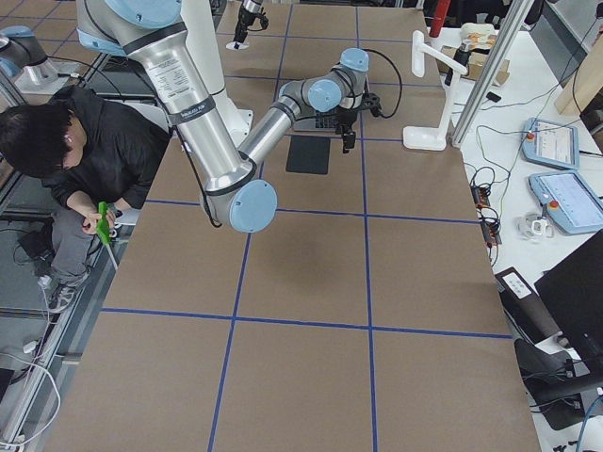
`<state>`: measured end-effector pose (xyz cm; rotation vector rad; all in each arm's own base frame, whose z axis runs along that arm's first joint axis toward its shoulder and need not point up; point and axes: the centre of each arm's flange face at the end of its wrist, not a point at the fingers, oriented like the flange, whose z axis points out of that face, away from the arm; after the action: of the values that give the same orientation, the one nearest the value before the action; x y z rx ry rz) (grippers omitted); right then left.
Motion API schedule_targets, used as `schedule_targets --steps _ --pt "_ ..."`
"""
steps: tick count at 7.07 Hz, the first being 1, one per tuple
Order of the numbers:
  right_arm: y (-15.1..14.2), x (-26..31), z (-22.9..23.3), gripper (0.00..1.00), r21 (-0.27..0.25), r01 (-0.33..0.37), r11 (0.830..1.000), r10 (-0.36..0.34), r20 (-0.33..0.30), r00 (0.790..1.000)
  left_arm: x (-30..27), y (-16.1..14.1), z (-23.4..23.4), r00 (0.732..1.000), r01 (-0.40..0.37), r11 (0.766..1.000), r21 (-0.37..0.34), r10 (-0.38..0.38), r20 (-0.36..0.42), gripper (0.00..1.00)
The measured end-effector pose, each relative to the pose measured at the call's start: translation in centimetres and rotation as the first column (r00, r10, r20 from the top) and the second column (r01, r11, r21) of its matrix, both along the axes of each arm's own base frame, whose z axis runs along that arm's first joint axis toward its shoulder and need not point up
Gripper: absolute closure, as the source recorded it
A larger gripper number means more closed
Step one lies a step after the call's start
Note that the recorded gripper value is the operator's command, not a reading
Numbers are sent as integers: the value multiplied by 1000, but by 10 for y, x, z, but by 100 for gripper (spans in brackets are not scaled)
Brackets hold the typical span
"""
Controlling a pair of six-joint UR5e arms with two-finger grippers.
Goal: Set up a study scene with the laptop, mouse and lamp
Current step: 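Carry the white mouse with the left gripper toward the black pad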
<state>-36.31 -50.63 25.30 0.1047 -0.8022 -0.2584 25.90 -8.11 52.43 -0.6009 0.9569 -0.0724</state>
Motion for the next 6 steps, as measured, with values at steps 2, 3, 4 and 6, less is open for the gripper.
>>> schedule_targets --steps 2,3,4,6 --pt "0 0 0 1 -1 0 1000 0 -1 1000 74 -32 -59 998 62 998 -31 -61 26 55" --pt "0 0 1 1 -1 -1 1000 1 -1 1000 97 -54 -88 996 87 995 -54 -85 30 55" --pt "0 0 2 1 -3 -1 1000 1 -3 1000 115 -77 -117 994 110 991 -71 -109 21 55" --pt "0 0 5 1 -6 -2 1000 2 -8 1000 157 -125 -192 990 142 988 -61 -142 7 55"
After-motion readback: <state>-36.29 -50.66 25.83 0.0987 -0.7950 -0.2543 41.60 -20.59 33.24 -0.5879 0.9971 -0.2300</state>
